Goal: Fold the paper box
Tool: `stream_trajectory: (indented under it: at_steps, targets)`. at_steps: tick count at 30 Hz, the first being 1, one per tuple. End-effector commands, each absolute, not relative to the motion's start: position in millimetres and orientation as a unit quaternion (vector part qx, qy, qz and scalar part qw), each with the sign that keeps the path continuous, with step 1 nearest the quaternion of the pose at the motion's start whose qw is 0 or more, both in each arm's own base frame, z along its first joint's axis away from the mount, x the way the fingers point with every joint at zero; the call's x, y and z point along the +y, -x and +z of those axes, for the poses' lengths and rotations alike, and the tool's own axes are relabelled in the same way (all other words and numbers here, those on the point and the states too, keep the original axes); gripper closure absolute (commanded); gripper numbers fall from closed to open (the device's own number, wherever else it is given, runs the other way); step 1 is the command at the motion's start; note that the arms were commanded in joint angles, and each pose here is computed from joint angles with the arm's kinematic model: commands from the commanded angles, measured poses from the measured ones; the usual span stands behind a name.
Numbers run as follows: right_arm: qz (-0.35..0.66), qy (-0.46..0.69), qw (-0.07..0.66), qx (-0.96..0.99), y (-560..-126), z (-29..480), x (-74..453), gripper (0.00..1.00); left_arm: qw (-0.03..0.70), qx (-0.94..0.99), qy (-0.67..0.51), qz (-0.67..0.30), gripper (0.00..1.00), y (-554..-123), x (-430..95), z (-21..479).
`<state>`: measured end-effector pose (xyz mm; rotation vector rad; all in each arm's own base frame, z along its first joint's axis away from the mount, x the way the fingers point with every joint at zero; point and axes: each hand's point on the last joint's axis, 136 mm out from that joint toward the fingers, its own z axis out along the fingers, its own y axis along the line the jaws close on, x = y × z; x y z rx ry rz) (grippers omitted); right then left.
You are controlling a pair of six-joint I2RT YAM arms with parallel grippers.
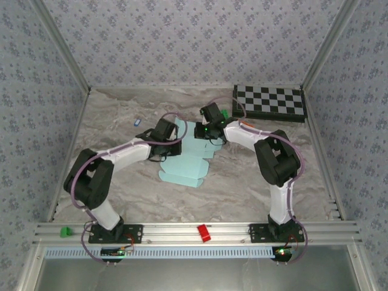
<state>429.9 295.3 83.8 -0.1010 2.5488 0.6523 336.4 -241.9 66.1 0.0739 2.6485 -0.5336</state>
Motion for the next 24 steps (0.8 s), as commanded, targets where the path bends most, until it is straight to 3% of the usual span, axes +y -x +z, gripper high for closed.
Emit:
stream_trajectory:
  at_steps: [1, 12, 24]
  targets:
    - [0.21, 0.07, 0.247, 0.943, -446, 84, 282, 0.88, 0.206, 0.956, -0.013, -0.206, 1.0, -343, -253, 62]
    - [0.197, 0.126, 0.228, 0.945, -481, 78, 268, 0.72, 0.187, 0.97, -0.037, -0.153, 1.0, -342, -242, 25]
    - [0.217, 0.244, 0.228, 0.917, -486, 75, 282, 0.5, 0.163, 0.975, -0.111, -0.107, 1.0, -317, -220, 8]
